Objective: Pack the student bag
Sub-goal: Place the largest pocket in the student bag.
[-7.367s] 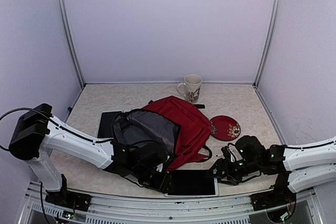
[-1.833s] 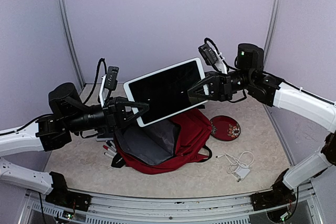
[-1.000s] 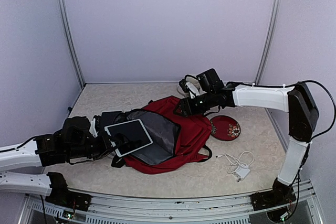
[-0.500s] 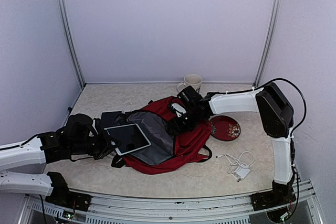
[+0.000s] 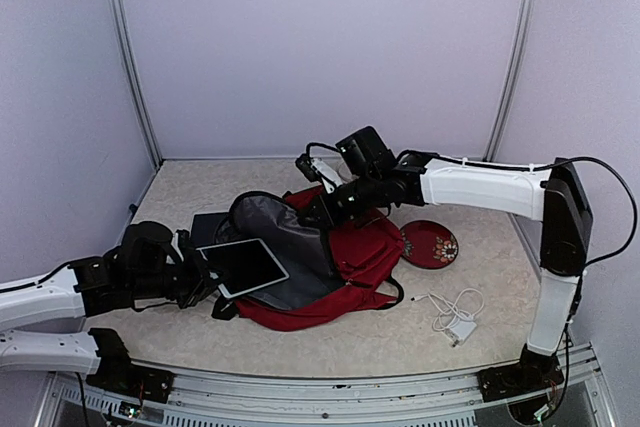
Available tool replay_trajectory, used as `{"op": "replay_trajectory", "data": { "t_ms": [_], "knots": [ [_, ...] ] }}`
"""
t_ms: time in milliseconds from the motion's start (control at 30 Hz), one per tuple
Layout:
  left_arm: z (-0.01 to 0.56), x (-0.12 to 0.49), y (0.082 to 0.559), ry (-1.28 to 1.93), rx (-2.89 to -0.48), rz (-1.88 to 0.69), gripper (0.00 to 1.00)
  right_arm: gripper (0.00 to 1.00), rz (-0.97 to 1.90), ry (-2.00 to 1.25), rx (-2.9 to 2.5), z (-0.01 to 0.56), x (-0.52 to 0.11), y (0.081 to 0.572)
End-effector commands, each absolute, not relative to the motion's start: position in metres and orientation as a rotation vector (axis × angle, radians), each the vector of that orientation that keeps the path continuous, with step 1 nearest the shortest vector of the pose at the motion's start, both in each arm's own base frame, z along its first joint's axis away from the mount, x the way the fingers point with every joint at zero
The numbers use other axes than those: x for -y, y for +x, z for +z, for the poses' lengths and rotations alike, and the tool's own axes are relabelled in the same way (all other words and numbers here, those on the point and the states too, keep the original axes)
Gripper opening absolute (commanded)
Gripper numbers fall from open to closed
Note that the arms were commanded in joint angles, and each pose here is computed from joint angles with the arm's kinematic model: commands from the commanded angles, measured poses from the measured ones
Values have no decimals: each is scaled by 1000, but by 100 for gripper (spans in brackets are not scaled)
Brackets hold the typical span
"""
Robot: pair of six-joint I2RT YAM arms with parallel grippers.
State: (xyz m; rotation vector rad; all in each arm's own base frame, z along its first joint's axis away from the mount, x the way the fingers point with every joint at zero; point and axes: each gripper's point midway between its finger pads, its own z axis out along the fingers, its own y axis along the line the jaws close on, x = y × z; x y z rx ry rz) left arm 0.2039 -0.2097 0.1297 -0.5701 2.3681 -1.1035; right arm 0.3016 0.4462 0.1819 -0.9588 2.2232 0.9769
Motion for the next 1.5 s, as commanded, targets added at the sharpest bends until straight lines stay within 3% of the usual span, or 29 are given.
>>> {"op": "replay_trajectory", "data": {
  "t_ms": [0, 367, 733, 767, 800, 867, 900, 1000, 1067, 1300, 1467],
  "knots": [
    [173, 223, 229, -509, -2167, -1231, 0, 0, 1137, -1063, -1928, 263, -478, 264],
    [204, 253, 258, -492, -1955, -1471, 0, 0, 1133, -1042, -1838, 289, -485, 261],
    [143, 300, 283, -465, -2149, -1541, 0, 0, 1116, -1049, -1836, 287, -481, 260],
    [145, 305, 287, -441, -2143, -1541, 4, 0, 1114, -1049, -1834, 288, -481, 259],
    [144, 308, 291, -426, -2155, -1522, 15, 0, 1110, -1047, -1835, 288, -480, 259],
    [142, 313, 297, -395, -2183, -1475, 43, 0, 1096, -1043, -1840, 288, -478, 260],
    [137, 313, 297, -391, -2213, -1441, 62, 0, 1084, -1040, -1847, 287, -477, 261],
    [131, 306, 294, -384, -2261, -1331, 94, 0, 1057, -1032, -1859, 283, -473, 263],
    [124, 296, 290, -368, -2310, -1198, 99, 0, 1037, -1024, -1867, 282, -470, 265],
    [135, 260, 254, -236, -2429, -641, 99, 0, 882, -957, -1940, 273, -447, 284],
    [168, 240, 241, -142, -2424, -475, 99, 0, 764, -947, -1966, 267, -426, 294]
  ]
}}
